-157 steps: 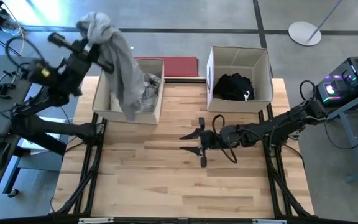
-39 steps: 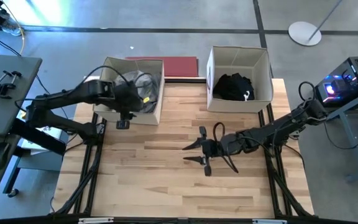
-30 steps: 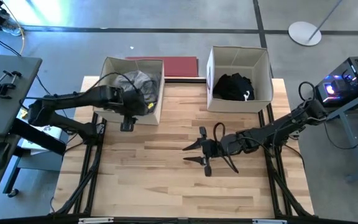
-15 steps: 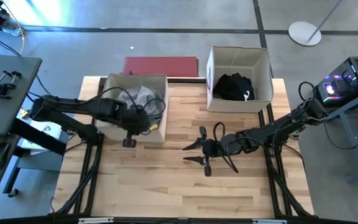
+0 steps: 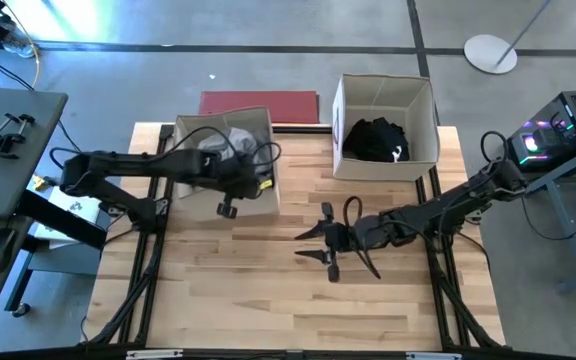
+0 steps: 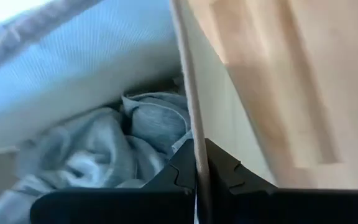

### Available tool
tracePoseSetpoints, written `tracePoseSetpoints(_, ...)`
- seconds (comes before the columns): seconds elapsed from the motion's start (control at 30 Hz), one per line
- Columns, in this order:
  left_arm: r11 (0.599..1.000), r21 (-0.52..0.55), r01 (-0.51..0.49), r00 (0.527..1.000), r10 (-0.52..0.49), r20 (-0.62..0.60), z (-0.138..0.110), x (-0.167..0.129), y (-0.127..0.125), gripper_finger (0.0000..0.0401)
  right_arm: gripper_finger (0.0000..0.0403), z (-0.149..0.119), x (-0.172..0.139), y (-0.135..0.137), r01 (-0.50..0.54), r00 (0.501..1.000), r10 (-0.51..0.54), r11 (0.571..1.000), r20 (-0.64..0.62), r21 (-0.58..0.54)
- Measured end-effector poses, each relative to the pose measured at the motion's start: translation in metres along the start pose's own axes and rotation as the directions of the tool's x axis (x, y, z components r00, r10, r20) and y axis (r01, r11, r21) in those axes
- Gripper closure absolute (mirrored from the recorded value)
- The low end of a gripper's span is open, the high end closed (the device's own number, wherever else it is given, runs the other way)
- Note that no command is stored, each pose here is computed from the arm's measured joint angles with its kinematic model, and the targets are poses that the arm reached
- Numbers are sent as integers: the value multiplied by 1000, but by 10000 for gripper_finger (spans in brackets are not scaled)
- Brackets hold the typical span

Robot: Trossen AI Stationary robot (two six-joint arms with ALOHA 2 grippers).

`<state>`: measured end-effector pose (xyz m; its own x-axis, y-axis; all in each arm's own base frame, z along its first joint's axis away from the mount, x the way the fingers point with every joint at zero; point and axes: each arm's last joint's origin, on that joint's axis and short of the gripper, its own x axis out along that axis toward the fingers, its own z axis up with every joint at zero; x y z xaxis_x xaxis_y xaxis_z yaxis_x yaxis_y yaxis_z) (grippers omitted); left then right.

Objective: Sort clothes
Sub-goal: Adjust the laundry organizers

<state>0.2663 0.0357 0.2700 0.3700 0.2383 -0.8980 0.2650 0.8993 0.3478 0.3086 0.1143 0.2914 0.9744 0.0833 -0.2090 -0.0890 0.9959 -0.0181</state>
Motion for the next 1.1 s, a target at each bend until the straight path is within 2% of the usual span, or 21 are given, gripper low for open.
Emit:
tracePoseSetpoints(0.1, 998, 57, -37, 999, 37, 0, 0, 7, 9, 400, 261, -2, -1, -1, 15, 999, -14, 999, -30, 29)
tracePoseSetpoints(0.17, 995, 91, -47, 999, 47, 0, -1, 7, 12, 400, 261, -4, -4, -5, 82, 995, -77, 994, -68, 71)
tracePoseSetpoints(0.33, 999, 32, -34, 999, 34, 23, -2, 7, 16, 390, 261, -2, -32, -30, 250, 953, -223, 961, -207, 118)
tracePoseSetpoints(0.47, 998, -34, 54, 998, -52, 40, -4, 10, 12, 341, 261, 0, -62, -63, 356, 895, -303, 928, -328, 114)
tracePoseSetpoints(0.6, 993, -93, 70, 996, -64, 63, 0, -2, 8, 278, 249, -1, -89, -99, 432, 826, -361, 899, -432, 74)
tracePoseSetpoints(0.73, 986, -148, 77, 993, -63, 98, 12, -20, 7, 227, 218, -5, -107, -134, 476, 764, -396, 879, -509, 31)
tracePoseSetpoints(0.83, 980, -189, 59, 992, -37, 120, 21, -39, 8, 207, 195, -10, -113, -153, 465, 726, -414, 884, -549, -52)
tracePoseSetpoints(1.0, 976, -212, -51, 999, 51, -4, 18, -61, -5, 202, 185, -22, -113, -177, 436, 643, -443, 882, -625, -177)
tracePoseSetpoints(1.1, 967, -230, -106, 993, 92, -69, 9, -72, -16, 201, 201, -32, -111, -186, 421, 586, -432, 885, -686, -198)
